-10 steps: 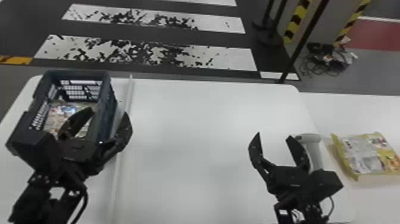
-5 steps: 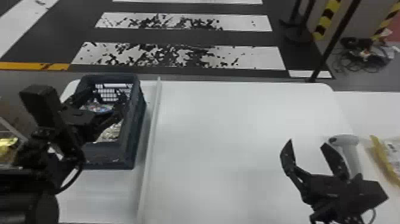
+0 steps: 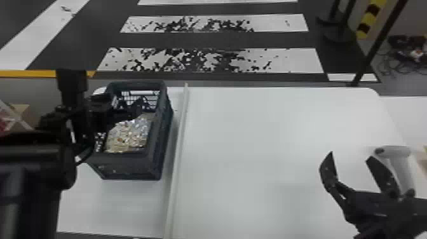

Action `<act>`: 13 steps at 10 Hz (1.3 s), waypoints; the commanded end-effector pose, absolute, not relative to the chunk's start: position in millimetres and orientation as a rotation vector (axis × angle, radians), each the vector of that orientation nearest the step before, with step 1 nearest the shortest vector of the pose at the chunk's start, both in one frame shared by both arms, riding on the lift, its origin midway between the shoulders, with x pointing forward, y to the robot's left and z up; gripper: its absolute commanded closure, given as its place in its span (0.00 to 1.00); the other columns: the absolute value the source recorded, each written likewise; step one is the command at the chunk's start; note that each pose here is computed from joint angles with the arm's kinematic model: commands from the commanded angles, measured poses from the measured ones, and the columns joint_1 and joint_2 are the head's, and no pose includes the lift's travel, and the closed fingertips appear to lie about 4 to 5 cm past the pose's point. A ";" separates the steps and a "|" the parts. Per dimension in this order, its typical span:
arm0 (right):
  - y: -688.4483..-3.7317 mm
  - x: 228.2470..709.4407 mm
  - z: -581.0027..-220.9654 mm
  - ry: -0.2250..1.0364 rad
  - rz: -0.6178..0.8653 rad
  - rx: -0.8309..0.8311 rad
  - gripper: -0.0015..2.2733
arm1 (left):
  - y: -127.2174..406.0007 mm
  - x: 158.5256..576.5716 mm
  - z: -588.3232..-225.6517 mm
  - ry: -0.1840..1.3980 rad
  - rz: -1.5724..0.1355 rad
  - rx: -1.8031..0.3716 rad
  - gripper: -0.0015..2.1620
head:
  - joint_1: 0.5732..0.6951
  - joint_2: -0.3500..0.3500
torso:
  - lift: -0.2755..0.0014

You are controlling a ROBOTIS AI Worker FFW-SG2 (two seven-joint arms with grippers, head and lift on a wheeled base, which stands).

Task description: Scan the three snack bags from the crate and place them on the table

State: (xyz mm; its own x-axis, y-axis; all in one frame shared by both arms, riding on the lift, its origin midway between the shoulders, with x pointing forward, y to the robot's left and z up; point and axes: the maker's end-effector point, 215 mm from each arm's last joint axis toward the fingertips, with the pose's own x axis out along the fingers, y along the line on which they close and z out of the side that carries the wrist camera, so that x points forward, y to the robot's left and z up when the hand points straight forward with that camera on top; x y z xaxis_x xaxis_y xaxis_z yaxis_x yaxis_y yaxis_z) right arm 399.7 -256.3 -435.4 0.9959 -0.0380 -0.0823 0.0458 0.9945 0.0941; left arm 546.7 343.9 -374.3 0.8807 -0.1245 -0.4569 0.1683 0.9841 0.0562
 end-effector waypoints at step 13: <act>-230.8 413.6 -437.7 0.099 0.025 0.087 0.03 | 351.3 545.8 -499.8 0.978 -0.256 0.109 0.00 | 1.00 0.71 | 0.77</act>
